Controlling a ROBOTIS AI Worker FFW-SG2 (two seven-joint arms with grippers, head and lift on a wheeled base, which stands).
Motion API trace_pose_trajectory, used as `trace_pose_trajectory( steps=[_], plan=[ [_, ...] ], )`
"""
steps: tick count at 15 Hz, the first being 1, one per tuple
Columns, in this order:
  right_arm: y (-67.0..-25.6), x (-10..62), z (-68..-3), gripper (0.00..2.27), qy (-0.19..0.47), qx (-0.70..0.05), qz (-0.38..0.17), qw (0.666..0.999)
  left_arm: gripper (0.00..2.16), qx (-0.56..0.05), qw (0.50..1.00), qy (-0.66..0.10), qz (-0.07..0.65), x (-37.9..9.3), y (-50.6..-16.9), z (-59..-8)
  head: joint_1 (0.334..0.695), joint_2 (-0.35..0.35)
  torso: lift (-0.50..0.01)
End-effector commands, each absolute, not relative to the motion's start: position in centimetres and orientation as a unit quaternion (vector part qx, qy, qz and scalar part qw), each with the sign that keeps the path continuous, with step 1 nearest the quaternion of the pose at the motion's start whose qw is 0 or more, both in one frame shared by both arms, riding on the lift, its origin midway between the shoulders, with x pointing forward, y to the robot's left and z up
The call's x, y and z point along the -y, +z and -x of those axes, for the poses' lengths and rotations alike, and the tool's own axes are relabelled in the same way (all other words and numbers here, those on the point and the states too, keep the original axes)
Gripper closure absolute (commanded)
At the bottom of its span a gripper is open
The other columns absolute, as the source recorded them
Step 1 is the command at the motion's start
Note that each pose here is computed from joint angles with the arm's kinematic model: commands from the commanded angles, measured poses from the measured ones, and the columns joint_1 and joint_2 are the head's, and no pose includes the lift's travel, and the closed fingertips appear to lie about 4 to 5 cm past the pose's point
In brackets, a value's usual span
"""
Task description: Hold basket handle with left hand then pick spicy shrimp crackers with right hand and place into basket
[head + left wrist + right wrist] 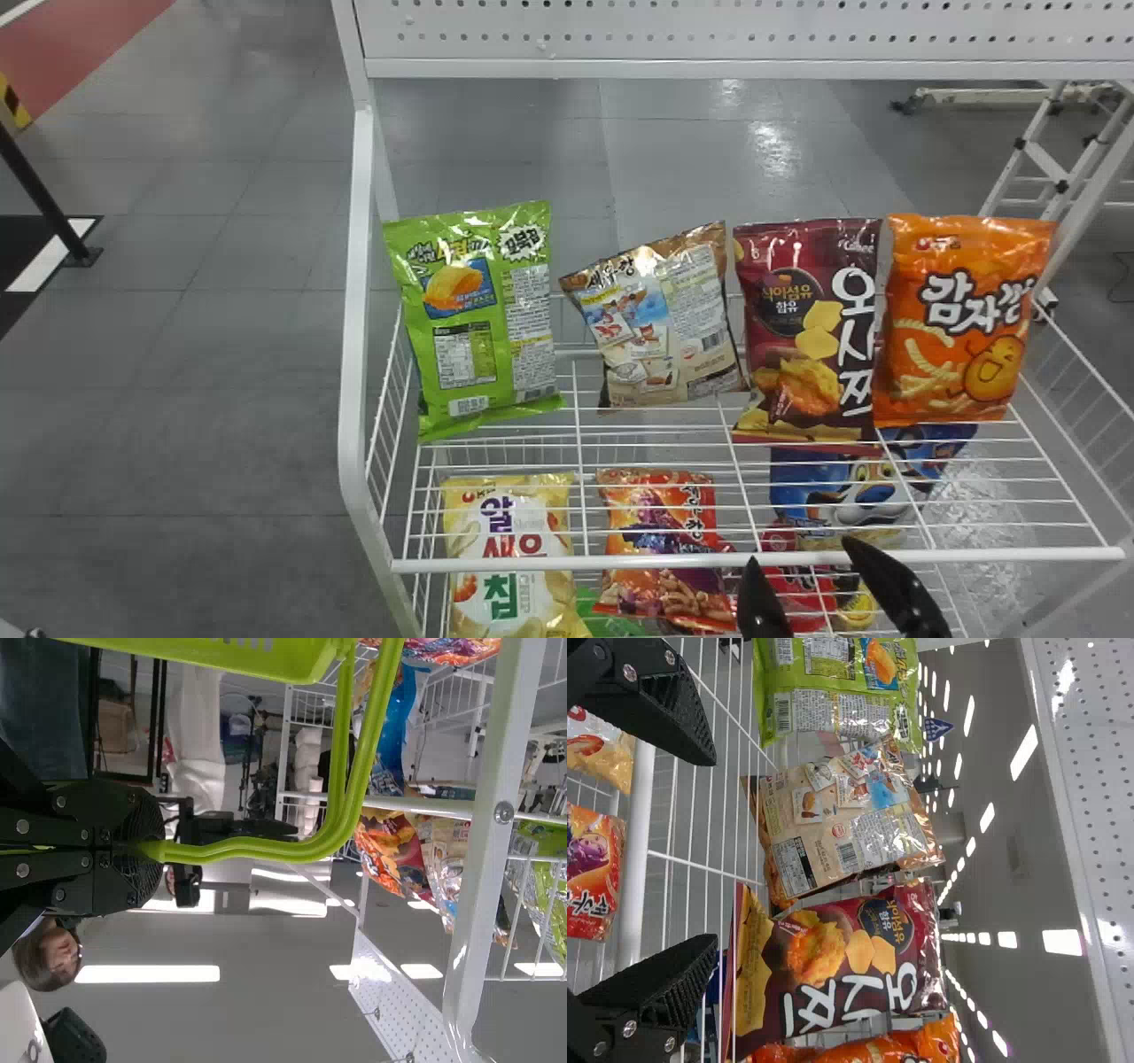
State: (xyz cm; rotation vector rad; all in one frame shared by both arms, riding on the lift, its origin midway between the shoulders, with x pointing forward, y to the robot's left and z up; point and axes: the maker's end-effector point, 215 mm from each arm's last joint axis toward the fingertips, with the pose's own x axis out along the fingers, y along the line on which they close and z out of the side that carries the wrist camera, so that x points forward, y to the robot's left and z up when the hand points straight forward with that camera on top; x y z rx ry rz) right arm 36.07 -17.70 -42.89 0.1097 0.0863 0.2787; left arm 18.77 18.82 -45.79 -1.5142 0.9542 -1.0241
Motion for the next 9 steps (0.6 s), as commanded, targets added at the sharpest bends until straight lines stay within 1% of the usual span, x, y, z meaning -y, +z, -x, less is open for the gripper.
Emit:
trace_pose_trajectory(
  steps=[1, 5, 7, 9],
  plan=[
    [-42.1, 16.7, -38.5, 0.11, 0.147, -0.057, -0.063, 0.985, 2.15, -0.393, 0.511, -0.429, 0.632, -18.8, -45.6, -18.8, 0.695, 0.024, -0.010],
    [-41.3, 13.9, -42.6, 0.11, 0.159, -0.084, -0.061, 0.982, 2.15, -0.393, 0.511, -0.428, 0.633, -18.8, -45.7, -18.9, 0.695, 0.049, -0.010],
    [-41.4, 13.1, -44.4, 0.11, 0.163, -0.104, -0.060, 0.979, 2.15, -0.394, 0.511, -0.427, 0.633, -18.9, -45.7, -18.9, 0.695, 0.081, -0.010],
    [-40.1, 12.7, -46.5, 0.11, 0.161, -0.098, -0.054, 0.981, 2.15, -0.394, 0.511, -0.425, 0.635, -19.0, -45.8, -19.0, 0.695, 0.096, -0.010]
  ],
)
